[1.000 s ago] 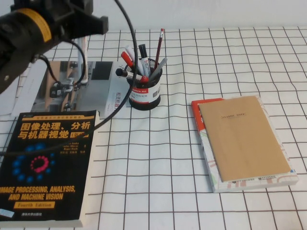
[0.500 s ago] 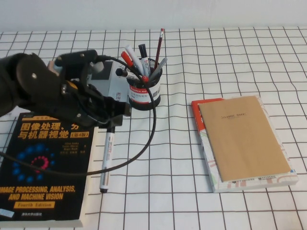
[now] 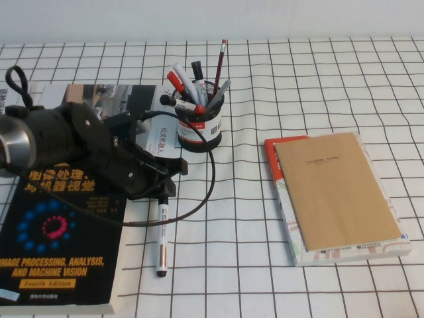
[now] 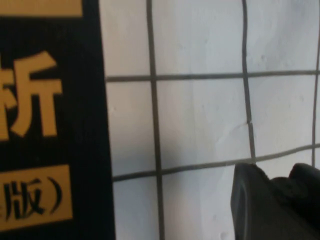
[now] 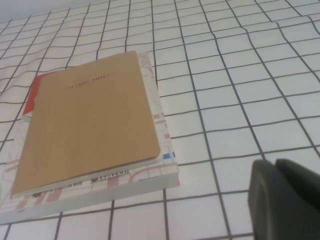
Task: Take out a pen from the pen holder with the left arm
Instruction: 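Take a marker out of the pen holder and lay it on the table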
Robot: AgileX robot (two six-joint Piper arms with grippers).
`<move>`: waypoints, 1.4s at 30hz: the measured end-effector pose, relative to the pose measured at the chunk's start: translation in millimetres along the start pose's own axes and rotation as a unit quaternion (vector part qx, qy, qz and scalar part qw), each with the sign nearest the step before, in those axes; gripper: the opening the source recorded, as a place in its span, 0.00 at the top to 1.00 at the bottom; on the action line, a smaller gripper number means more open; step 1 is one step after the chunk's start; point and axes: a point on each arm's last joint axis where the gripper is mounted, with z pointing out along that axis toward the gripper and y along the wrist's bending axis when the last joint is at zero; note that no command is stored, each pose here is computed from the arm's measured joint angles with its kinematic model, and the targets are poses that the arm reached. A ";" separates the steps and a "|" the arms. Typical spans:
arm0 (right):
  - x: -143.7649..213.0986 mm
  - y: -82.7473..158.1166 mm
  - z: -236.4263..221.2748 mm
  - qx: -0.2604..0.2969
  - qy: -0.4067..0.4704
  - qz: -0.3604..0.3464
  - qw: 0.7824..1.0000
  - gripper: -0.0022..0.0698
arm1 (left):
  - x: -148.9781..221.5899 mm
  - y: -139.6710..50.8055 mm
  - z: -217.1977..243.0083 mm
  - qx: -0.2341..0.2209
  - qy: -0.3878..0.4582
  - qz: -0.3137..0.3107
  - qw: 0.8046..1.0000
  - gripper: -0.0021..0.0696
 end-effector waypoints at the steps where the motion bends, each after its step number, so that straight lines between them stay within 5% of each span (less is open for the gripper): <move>1: 0.0 0.0 0.0 0.000 0.000 0.000 1.000 0.99 | -1.9 0.3 0.7 0.000 -0.001 0.000 1.000 0.83; 11: 0.0 0.0 0.0 0.000 0.000 0.000 1.000 0.99 | -5.3 4.8 17.5 -0.005 0.013 0.002 1.000 0.81; 20: 0.0 0.0 0.0 0.000 0.000 0.000 1.000 0.99 | -8.5 3.9 16.6 -0.005 0.007 0.008 1.000 0.60; 27: 0.0 0.0 0.0 0.000 0.000 0.000 1.000 0.99 | -16.3 -13.2 -32.5 -0.015 -0.056 0.082 0.995 0.59; 31: 0.0 0.0 0.0 0.000 0.000 0.000 1.000 0.99 | -12.8 -25.8 -78.8 -0.028 -0.143 0.133 0.980 0.69; 35: 0.0 0.0 0.0 0.000 0.000 0.000 1.000 0.99 | 10.9 -25.6 -120.8 -0.034 -0.262 0.155 0.952 0.91; 42: 0.0 0.0 0.0 0.000 0.000 0.000 1.000 0.99 | 76.0 -8.2 -167.7 -0.034 -0.376 0.190 0.906 0.97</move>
